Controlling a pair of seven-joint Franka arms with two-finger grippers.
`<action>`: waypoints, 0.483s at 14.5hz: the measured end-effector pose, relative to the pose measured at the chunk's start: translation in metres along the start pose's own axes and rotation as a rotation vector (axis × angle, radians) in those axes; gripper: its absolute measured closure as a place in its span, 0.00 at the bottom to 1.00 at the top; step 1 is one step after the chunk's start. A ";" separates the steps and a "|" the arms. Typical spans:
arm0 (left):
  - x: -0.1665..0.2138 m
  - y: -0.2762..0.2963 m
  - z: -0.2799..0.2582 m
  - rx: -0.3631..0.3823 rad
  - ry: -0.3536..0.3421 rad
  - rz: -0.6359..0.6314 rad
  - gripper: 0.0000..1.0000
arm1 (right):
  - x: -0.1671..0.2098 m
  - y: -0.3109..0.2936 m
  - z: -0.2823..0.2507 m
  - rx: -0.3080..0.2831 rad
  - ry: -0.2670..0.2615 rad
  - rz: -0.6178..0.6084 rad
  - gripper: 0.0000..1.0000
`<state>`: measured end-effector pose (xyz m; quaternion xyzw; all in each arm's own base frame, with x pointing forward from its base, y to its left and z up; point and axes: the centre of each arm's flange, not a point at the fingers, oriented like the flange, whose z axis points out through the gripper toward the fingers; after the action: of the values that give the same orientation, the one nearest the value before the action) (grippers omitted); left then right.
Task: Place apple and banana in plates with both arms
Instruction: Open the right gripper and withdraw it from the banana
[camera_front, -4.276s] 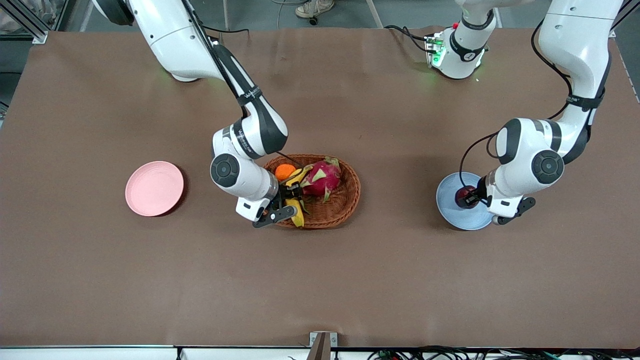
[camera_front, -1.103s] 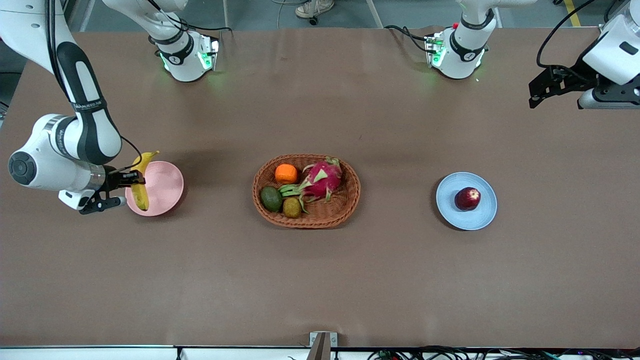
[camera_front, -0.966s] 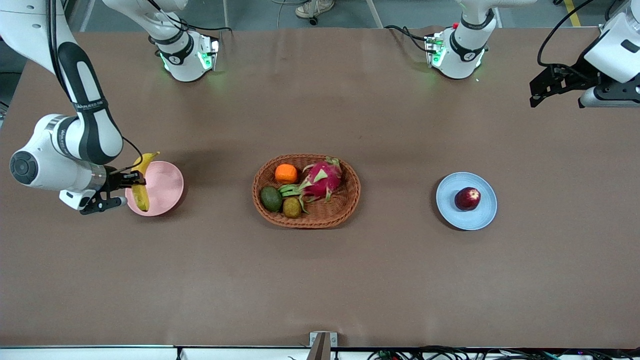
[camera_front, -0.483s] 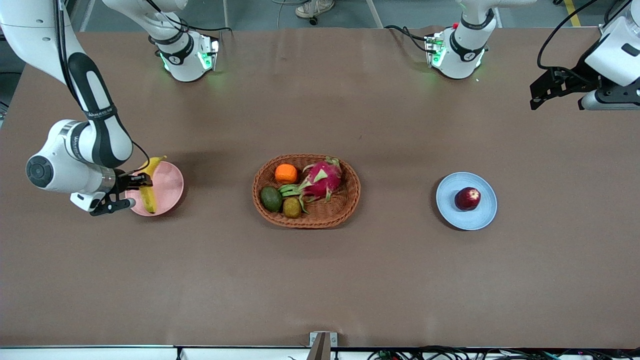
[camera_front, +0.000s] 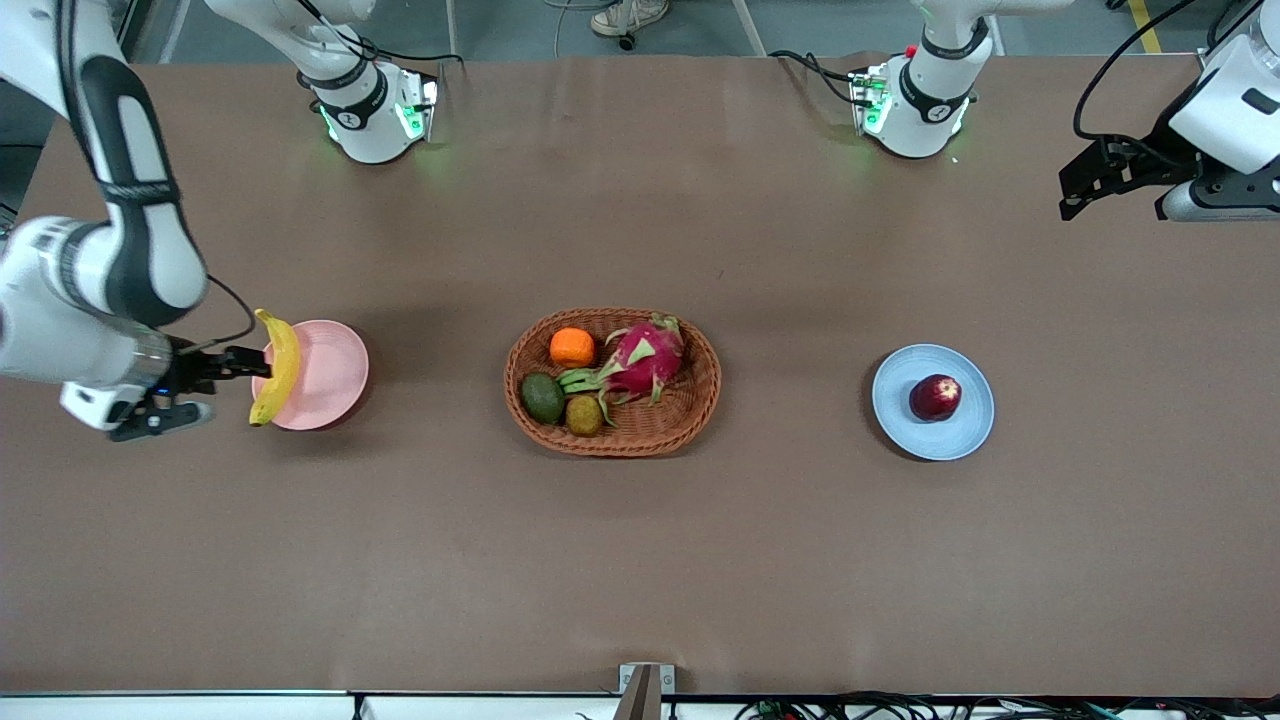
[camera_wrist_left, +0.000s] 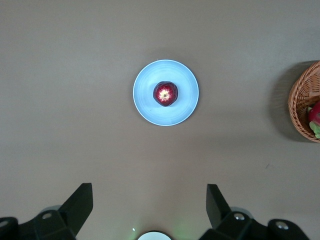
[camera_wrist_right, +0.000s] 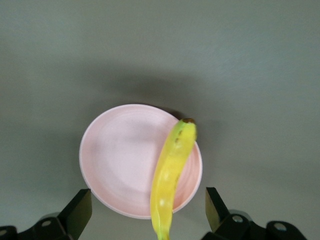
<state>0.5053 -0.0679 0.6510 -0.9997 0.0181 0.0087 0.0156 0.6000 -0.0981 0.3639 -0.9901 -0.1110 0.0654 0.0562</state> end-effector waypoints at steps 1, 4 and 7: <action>0.000 0.000 0.000 0.000 0.000 0.000 0.00 | -0.001 0.003 -0.036 0.002 0.010 0.009 0.00; 0.000 0.000 0.000 0.000 0.000 0.000 0.00 | -0.008 0.003 -0.136 0.009 0.021 0.065 0.00; 0.001 0.000 0.001 0.000 -0.002 0.000 0.00 | -0.019 -0.011 -0.198 0.006 0.020 0.168 0.00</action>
<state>0.5059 -0.0679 0.6496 -0.9997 0.0179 0.0097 0.0157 0.6074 -0.1113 0.5627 -0.9963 -0.0266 0.0603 0.0545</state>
